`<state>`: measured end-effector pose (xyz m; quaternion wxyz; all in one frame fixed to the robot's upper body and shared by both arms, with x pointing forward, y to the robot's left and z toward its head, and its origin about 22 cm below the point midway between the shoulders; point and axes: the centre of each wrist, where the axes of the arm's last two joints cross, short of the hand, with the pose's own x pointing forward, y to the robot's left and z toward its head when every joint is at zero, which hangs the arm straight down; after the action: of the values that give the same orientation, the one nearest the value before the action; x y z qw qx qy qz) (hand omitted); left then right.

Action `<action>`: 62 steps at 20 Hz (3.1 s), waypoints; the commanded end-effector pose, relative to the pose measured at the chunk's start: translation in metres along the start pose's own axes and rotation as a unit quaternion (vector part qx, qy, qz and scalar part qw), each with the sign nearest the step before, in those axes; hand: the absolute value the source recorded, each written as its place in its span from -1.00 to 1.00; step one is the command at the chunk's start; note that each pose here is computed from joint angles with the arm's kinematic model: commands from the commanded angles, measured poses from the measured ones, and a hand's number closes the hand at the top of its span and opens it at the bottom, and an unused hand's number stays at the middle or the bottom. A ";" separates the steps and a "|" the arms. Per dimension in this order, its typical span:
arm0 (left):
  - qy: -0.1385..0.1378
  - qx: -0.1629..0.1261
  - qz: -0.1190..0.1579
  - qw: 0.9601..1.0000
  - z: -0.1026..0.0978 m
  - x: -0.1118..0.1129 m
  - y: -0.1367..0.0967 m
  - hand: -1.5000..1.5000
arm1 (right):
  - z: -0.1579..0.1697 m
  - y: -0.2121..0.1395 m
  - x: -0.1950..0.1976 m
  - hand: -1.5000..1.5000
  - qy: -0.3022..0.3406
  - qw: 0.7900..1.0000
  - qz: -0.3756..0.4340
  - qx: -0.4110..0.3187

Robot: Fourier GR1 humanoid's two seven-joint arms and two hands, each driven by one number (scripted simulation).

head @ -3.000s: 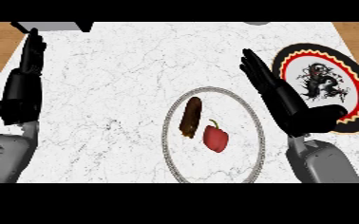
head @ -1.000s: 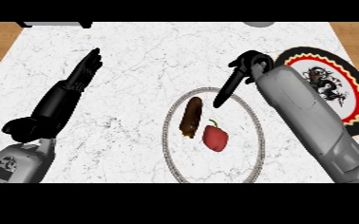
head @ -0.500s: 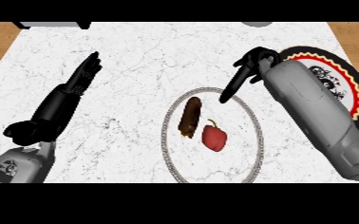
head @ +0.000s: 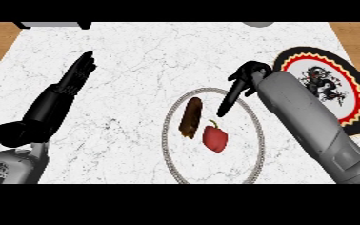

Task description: Pick the bell pepper from the placemat and place it in the plate

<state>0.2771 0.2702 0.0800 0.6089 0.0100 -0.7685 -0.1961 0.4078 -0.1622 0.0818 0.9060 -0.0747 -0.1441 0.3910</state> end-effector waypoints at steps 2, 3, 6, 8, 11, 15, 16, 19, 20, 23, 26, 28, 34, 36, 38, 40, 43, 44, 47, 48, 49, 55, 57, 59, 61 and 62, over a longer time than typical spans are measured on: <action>0.002 -0.010 0.006 1.000 0.007 -0.002 -0.008 0.00 | -0.018 0.023 -0.001 -1.00 0.105 0.992 0.054 0.034; 0.004 0.000 -0.001 1.000 -0.001 0.001 -0.004 0.00 | -0.008 0.032 0.010 -1.00 0.093 0.993 0.052 0.040; 0.008 0.003 -0.005 1.000 0.002 0.002 0.006 0.00 | -0.015 0.039 0.004 -1.00 0.102 0.992 0.049 0.055; 0.004 0.004 0.000 1.000 -0.002 -0.009 -0.005 0.00 | -0.026 0.051 0.000 -1.00 0.107 0.991 0.053 0.056; 0.011 -0.004 0.007 1.000 0.009 -0.014 -0.010 0.00 | -0.033 0.050 -0.009 -1.00 0.108 0.990 0.054 0.076; 0.003 0.002 -0.004 1.000 -0.011 -0.006 -0.007 0.00 | -0.031 0.073 0.004 -1.00 0.105 0.987 0.073 0.095; -0.003 0.002 0.001 1.000 0.008 0.001 -0.008 0.00 | -0.032 0.074 -0.003 -1.00 0.106 0.987 0.061 0.102; -0.002 -0.001 0.002 1.000 -0.001 0.007 0.003 0.00 | -0.045 0.093 -0.009 -1.00 0.113 0.986 0.065 0.102; 0.005 0.002 0.010 1.000 -0.001 0.001 -0.012 0.00 | -0.032 0.090 0.000 -1.00 0.113 0.985 0.084 0.101; 0.002 -0.003 0.004 1.000 -0.002 -0.002 -0.007 0.00 | -0.049 0.092 -0.016 -1.00 0.118 0.985 0.083 0.095; -0.001 -0.009 0.001 1.000 -0.012 0.004 0.004 0.00 | -0.043 0.105 -0.006 1.00 0.059 0.984 0.126 0.108; -0.003 -0.003 -0.002 1.000 0.006 -0.015 -0.005 0.00 | -0.034 0.107 -0.005 1.00 0.050 0.987 0.128 0.080; 0.011 -0.001 0.005 1.000 0.004 0.002 -0.012 0.00 | -0.039 0.132 -0.039 1.00 -0.025 0.979 0.203 0.010; 0.011 0.016 -0.004 1.000 0.002 -0.004 -0.007 0.00 | -0.019 0.150 -0.048 1.00 -0.126 0.936 0.325 -0.050; 0.031 0.015 -0.006 0.999 0.009 -0.014 -0.007 0.00 | 0.009 0.164 -0.036 1.00 -0.207 0.879 0.414 -0.115; 0.041 0.018 0.002 0.999 0.010 -0.017 -0.004 0.00 | 0.023 0.187 -0.042 1.00 -0.264 0.832 0.464 -0.148; 0.047 0.035 -0.005 0.998 0.017 -0.021 0.004 0.00 | 0.034 0.173 -0.069 1.00 -0.317 0.787 0.480 -0.224; 0.052 0.038 -0.004 0.998 0.019 -0.021 0.005 0.00 | 0.037 0.182 -0.078 1.00 -0.341 0.774 0.478 -0.236; 0.057 0.045 0.001 0.997 0.027 -0.024 0.009 0.00 | 0.058 0.183 -0.102 1.00 -0.401 0.739 0.459 -0.287; 0.045 0.050 -0.005 0.998 0.024 -0.019 0.012 0.00 | 0.066 0.179 -0.112 1.00 -0.413 0.724 0.457 -0.310; 0.050 0.053 -0.005 0.997 0.025 -0.023 0.010 0.00 | 0.074 0.179 -0.122 1.00 -0.427 0.718 0.448 -0.318; 0.041 0.055 -0.006 0.998 0.031 -0.020 0.015 0.00 | 0.123 0.172 -0.186 1.00 -0.466 0.696 0.407 -0.364; 0.036 0.053 0.004 0.998 0.027 -0.016 0.006 0.00 | 0.134 0.165 -0.201 1.00 -0.472 0.696 0.376 -0.389; 0.029 0.052 -0.010 0.998 0.028 -0.014 0.006 0.00 | 0.154 0.163 -0.213 1.00 -0.468 0.698 0.355 -0.410; 0.026 0.056 -0.004 0.998 0.031 -0.019 0.016 0.00 | 0.163 0.156 -0.223 1.00 -0.456 0.680 0.359 -0.448; 0.030 0.041 -0.008 0.999 0.031 -0.017 0.014 0.00 | 0.160 0.155 -0.227 1.00 -0.460 0.683 0.328 -0.463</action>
<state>0.2565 0.2934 0.0639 0.6314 0.0504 -0.7567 -0.1619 0.1201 -0.2034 0.1327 0.3957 -0.3083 -0.6484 0.5727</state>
